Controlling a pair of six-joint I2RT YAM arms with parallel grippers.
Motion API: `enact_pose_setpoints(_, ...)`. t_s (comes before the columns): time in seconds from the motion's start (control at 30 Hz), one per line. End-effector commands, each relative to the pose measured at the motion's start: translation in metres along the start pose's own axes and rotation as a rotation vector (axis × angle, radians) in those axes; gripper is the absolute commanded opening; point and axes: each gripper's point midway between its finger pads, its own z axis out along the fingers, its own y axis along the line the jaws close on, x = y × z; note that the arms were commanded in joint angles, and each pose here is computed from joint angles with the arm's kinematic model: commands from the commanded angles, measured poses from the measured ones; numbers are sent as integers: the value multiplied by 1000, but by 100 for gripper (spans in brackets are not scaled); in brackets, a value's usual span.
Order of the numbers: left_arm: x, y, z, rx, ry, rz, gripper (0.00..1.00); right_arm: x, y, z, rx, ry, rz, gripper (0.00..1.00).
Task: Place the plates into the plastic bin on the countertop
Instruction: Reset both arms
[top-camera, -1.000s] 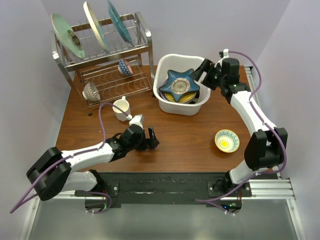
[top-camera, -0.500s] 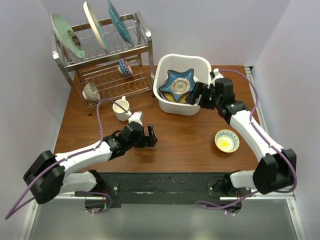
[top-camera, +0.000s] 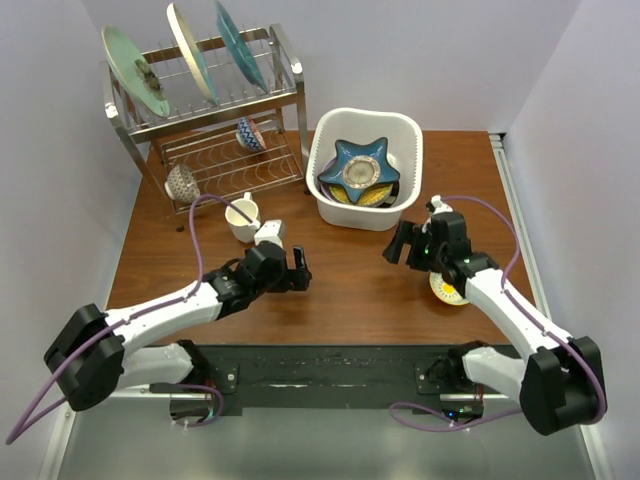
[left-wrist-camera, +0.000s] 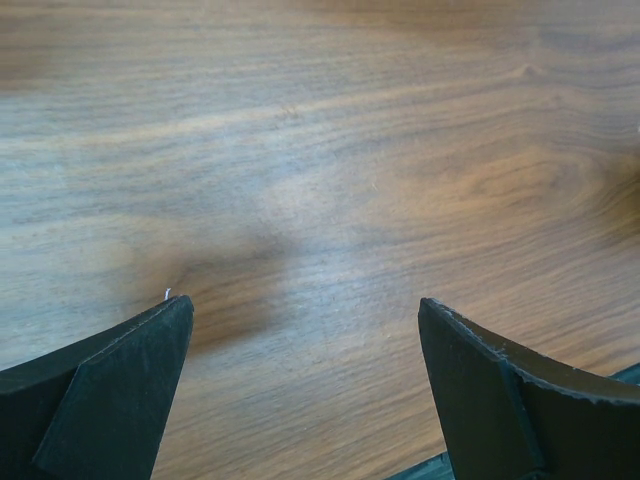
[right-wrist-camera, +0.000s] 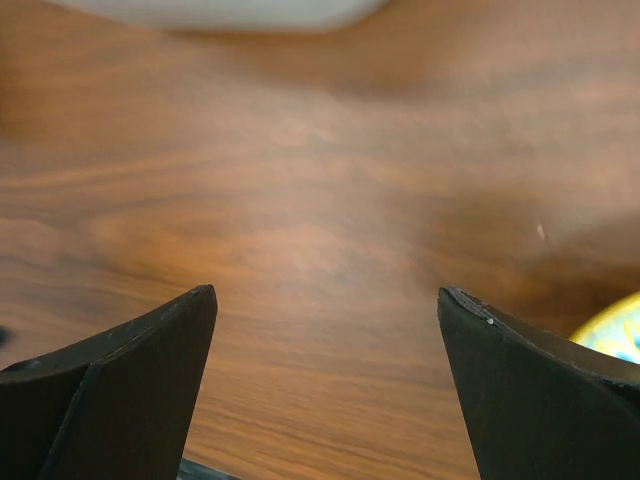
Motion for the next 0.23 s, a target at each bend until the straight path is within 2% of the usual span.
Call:
enact_pose_setpoints(0.0,-30,-3,-10,-15,-97,-5,100,8,-19,4,67,-37,12,96)
enact_pose_setpoints(0.2,-51,-3,-30,36,-227,-1,100,13,-38,8,138,-72,20,99)
